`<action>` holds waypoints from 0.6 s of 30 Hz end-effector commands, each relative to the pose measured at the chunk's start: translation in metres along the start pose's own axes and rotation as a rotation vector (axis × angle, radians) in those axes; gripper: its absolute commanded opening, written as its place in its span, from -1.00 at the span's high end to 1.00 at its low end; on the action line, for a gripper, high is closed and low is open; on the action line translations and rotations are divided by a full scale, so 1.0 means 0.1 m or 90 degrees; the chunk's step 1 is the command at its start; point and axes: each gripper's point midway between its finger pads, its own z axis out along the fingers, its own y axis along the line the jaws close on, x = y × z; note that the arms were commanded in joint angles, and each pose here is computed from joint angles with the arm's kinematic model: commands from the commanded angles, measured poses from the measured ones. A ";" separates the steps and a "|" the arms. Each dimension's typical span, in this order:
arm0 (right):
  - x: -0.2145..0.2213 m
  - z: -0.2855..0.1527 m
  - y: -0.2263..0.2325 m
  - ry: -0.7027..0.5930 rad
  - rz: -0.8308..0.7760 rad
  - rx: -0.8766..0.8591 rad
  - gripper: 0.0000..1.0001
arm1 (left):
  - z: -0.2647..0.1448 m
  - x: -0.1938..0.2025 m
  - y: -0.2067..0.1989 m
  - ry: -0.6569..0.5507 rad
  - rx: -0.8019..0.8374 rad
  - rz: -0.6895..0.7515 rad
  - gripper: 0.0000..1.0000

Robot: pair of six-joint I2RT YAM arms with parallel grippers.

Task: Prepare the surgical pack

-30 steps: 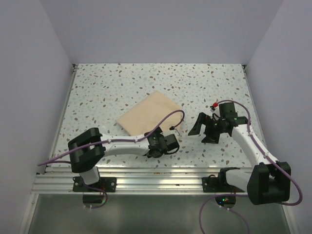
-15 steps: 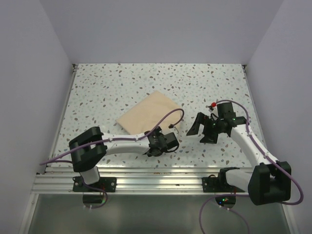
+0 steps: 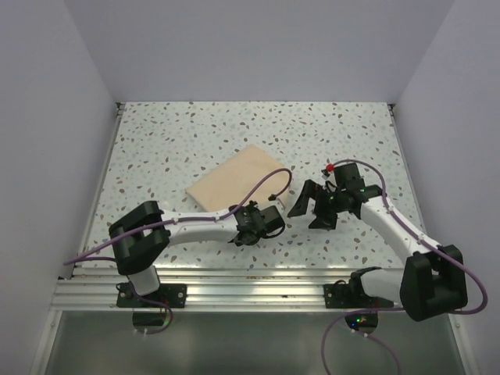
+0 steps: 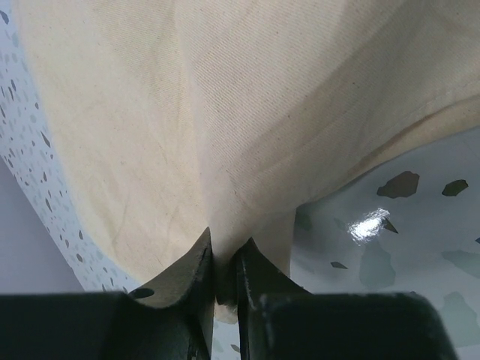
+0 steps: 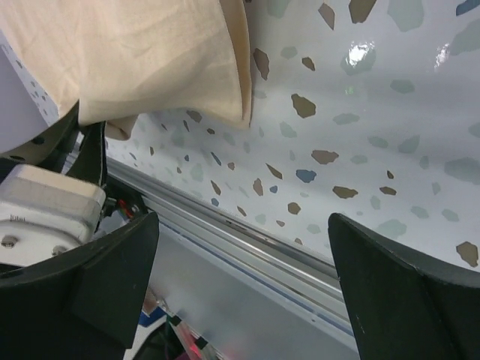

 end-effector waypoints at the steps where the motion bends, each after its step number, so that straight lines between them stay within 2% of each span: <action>1: -0.13 0.11 0.17 -0.014 0.043 -0.047 -0.97 | -0.12 -0.34 0.20 -0.059 -0.009 -0.062 1.00; 7: -0.34 0.16 0.37 -0.022 0.048 -0.067 -0.97 | -0.19 -0.49 0.30 -0.078 0.009 -0.085 1.00; 16: -0.45 0.27 0.46 -0.025 0.067 -0.078 -0.98 | -0.12 -0.48 0.36 -0.072 0.022 -0.102 1.00; 18: -0.51 0.33 0.51 -0.029 0.088 -0.092 -0.91 | -0.14 -0.50 0.38 -0.079 0.024 -0.110 1.00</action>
